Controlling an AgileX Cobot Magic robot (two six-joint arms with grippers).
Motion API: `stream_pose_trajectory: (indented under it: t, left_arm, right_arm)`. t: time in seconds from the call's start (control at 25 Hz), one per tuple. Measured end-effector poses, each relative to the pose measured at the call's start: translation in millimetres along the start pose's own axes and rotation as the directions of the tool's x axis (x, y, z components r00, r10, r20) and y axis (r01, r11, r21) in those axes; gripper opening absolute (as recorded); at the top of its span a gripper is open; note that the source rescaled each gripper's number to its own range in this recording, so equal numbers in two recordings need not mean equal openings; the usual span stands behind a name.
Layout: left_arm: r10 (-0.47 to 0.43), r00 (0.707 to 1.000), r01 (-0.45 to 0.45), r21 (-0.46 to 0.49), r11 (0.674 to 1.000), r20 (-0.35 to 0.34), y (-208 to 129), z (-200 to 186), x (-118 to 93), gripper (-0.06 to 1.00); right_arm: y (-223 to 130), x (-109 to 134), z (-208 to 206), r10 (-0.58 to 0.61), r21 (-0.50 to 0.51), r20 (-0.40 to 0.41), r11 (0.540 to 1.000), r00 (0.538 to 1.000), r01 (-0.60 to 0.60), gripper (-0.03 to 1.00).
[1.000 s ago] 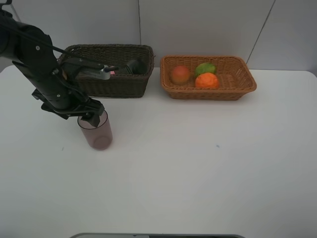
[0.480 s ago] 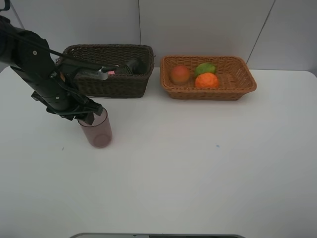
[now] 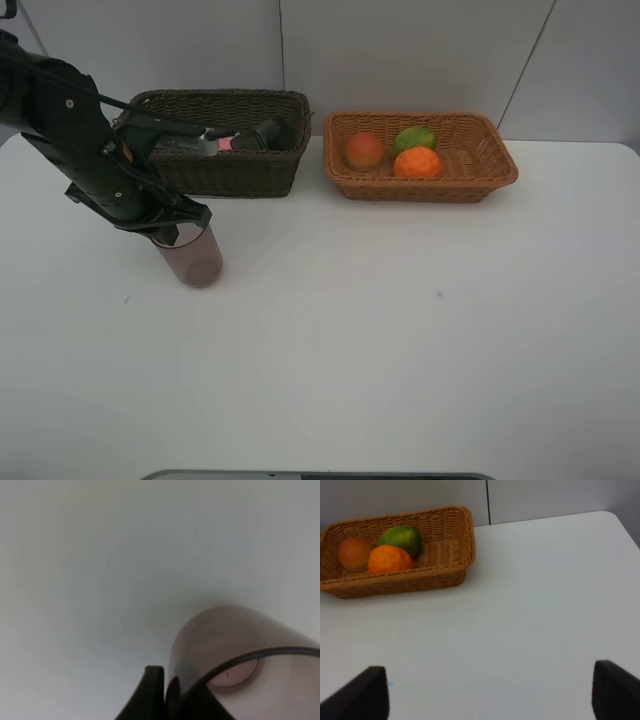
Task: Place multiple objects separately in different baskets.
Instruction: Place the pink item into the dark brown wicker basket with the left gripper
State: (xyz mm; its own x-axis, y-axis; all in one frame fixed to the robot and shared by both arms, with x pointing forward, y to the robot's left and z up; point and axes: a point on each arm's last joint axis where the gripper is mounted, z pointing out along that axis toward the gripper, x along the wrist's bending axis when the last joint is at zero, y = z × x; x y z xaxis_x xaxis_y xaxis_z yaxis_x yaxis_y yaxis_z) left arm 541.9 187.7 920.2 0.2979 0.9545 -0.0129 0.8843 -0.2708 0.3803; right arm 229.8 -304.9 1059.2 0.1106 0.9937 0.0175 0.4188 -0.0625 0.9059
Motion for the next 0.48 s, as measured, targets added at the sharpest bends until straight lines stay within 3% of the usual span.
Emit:
stream_pose_trajectory:
  t: [0.48]
  left_arm:
    - [0.0,1.0,0.0,0.0,1.0,0.0,0.0,0.0,0.0,0.0]
  right_arm:
    - [0.0,0.0,0.0,0.0,0.0,0.0,1.0,1.0,0.0,0.83]
